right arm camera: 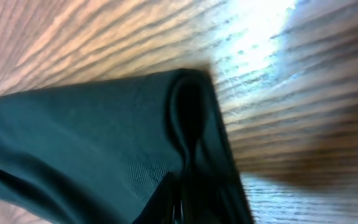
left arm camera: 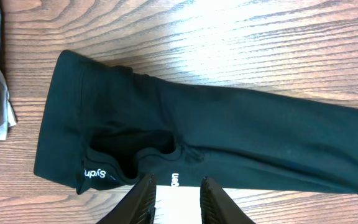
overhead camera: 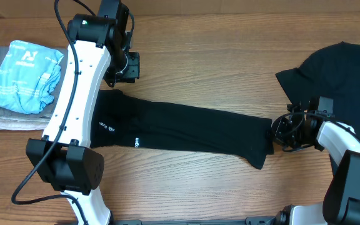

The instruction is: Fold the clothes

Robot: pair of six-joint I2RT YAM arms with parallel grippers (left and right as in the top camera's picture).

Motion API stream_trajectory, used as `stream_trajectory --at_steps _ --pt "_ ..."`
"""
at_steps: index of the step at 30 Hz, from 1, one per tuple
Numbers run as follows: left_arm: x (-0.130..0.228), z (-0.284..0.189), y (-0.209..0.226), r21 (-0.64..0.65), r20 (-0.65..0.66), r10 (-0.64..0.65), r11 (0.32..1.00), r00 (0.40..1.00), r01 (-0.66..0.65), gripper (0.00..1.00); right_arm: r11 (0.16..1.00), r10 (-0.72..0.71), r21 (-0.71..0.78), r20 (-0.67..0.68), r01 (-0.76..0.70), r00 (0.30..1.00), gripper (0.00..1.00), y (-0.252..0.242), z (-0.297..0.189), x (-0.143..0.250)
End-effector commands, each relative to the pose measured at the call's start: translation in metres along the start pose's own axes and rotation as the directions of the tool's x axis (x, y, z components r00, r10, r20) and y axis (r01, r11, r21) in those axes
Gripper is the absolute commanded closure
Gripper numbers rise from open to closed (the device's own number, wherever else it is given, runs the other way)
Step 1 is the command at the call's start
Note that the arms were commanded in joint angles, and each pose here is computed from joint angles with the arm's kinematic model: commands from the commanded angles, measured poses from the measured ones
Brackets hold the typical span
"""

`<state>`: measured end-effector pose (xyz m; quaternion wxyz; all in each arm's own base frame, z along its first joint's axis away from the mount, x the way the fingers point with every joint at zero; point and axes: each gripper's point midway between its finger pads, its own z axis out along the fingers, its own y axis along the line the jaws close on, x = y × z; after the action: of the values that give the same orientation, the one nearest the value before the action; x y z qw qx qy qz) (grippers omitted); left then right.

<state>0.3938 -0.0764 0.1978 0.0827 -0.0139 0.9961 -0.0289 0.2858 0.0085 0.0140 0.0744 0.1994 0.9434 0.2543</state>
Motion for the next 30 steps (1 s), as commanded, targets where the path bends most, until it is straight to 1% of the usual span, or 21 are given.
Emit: stream_trajectory --at_steps 1,11,16,18,22,26,28,30 --pt "-0.002 -0.002 0.005 -0.01 0.008 -0.022 1.0 1.0 0.022 0.72 0.998 -0.038 -0.052 0.053 0.04 0.998 0.95 0.023 -0.017 -0.028" --pt "-0.002 -0.002 0.005 -0.01 0.009 -0.022 1.0 1.0 0.022 0.72 0.995 -0.082 -0.037 0.137 0.088 0.987 0.95 0.027 -0.025 -0.052" --pt "-0.002 -0.002 0.005 -0.01 0.009 -0.022 1.0 1.0 0.022 0.72 0.995 -0.089 -0.02 0.153 0.093 0.984 0.93 0.025 -0.025 -0.056" --pt "-0.002 -0.002 0.005 -0.01 0.009 -0.022 1.0 1.0 0.022 0.71 0.996 -0.091 0.033 0.166 0.087 0.982 0.92 0.015 -0.025 -0.059" --pt "-0.002 -0.002 0.005 -0.01 0.009 -0.022 1.0 1.0 0.022 0.72 0.995 -0.1 0.034 0.182 0.095 0.978 0.91 0.012 -0.02 -0.059" --pt "-0.002 -0.002 0.005 -0.01 0.009 -0.021 1.0 1.0 0.021 0.73 0.994 -0.109 0.033 0.199 0.105 0.974 0.78 0.011 -0.017 -0.061" --pt "-0.003 -0.002 0.006 -0.009 0.014 -0.019 1.0 1.0 0.019 0.78 0.993 -0.113 0.046 0.208 0.106 0.972 0.69 0.009 -0.018 -0.064" --pt "-0.005 -0.006 0.008 -0.007 0.029 -0.023 1.0 0.999 0.024 0.81 0.992 -0.117 0.078 0.221 0.102 0.968 0.6 0.005 -0.019 -0.068"
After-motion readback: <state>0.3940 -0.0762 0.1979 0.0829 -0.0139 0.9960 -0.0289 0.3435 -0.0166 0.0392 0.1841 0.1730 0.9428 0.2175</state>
